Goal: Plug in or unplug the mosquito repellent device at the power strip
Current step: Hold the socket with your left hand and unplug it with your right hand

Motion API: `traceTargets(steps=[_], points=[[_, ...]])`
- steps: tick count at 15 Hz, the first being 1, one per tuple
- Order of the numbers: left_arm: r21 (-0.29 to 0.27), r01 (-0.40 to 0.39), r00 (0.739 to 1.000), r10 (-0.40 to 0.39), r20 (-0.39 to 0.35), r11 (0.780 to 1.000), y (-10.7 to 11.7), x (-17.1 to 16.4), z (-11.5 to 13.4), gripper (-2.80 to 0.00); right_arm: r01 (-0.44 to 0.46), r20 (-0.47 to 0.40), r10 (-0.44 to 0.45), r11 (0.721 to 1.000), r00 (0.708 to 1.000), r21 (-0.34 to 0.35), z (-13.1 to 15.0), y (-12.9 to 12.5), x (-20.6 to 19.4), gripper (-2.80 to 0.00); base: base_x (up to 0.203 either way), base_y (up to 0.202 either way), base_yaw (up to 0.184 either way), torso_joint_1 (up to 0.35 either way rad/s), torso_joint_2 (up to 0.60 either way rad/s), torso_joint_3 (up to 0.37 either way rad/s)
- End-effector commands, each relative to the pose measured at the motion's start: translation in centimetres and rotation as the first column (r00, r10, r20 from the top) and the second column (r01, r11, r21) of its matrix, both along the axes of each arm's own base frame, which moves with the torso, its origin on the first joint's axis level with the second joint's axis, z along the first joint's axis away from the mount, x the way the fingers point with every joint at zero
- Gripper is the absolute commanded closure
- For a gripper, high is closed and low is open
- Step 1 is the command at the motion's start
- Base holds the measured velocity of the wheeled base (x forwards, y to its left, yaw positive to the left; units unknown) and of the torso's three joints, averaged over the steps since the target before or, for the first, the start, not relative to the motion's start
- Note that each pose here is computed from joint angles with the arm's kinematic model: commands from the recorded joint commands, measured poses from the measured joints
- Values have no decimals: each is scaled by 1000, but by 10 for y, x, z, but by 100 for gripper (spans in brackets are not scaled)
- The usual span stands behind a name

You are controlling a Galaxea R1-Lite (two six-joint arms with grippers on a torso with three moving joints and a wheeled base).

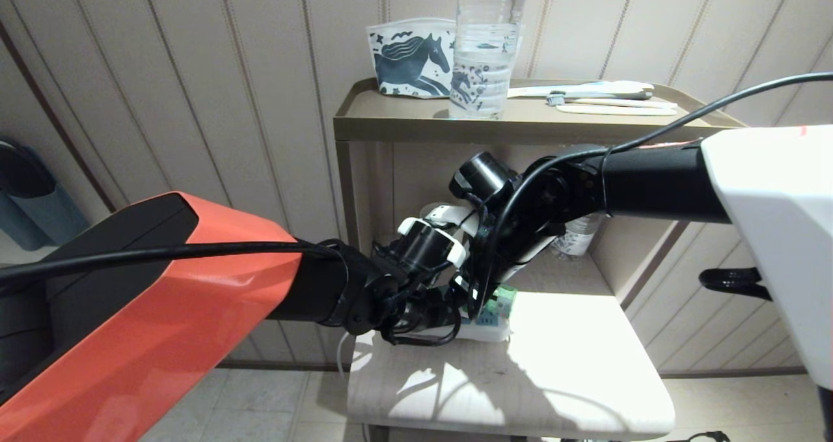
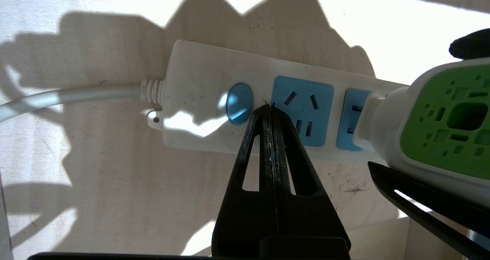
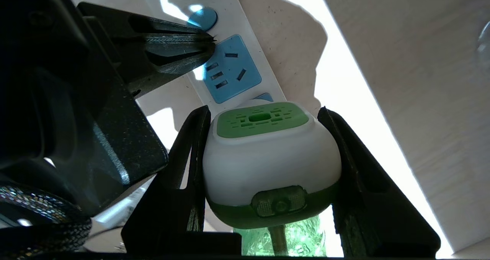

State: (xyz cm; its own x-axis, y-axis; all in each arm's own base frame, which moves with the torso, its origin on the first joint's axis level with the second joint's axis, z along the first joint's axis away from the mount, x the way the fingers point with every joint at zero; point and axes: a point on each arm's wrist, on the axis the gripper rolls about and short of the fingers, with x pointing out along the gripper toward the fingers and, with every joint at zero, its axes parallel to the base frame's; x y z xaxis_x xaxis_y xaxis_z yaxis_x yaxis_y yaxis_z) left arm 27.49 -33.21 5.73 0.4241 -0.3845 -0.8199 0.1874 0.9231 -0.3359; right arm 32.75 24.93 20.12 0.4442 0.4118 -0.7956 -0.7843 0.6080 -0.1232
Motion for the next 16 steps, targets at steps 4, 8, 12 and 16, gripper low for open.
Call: traceTargets(steps=[4, 8, 12, 16], points=[[8, 20, 1000, -20, -9, 1000, -6, -8, -5, 0, 14, 37, -16, 999, 999, 51, 3, 6, 6, 0, 0, 0, 0, 0, 0, 0], [10, 22, 1000, -22, -7, 1000, -7, -8, -5, 0, -21, 14, 21, 1000, 1000, -8, -6, 8, 4, 0, 0, 0, 0, 0, 0, 0], [11, 22, 1000, -22, -6, 1000, -7, -8, -5, 0, -29, -6, 28, 996, 1000, -86, 6, -2, -5, 0, 0, 0, 0, 0, 0, 0], [8, 19, 1000, -19, -4, 1000, -7, -7, -6, 0, -23, -3, 23, 978, 1000, -208, 1, 2, -16, 0, 0, 0, 0, 0, 0, 0]])
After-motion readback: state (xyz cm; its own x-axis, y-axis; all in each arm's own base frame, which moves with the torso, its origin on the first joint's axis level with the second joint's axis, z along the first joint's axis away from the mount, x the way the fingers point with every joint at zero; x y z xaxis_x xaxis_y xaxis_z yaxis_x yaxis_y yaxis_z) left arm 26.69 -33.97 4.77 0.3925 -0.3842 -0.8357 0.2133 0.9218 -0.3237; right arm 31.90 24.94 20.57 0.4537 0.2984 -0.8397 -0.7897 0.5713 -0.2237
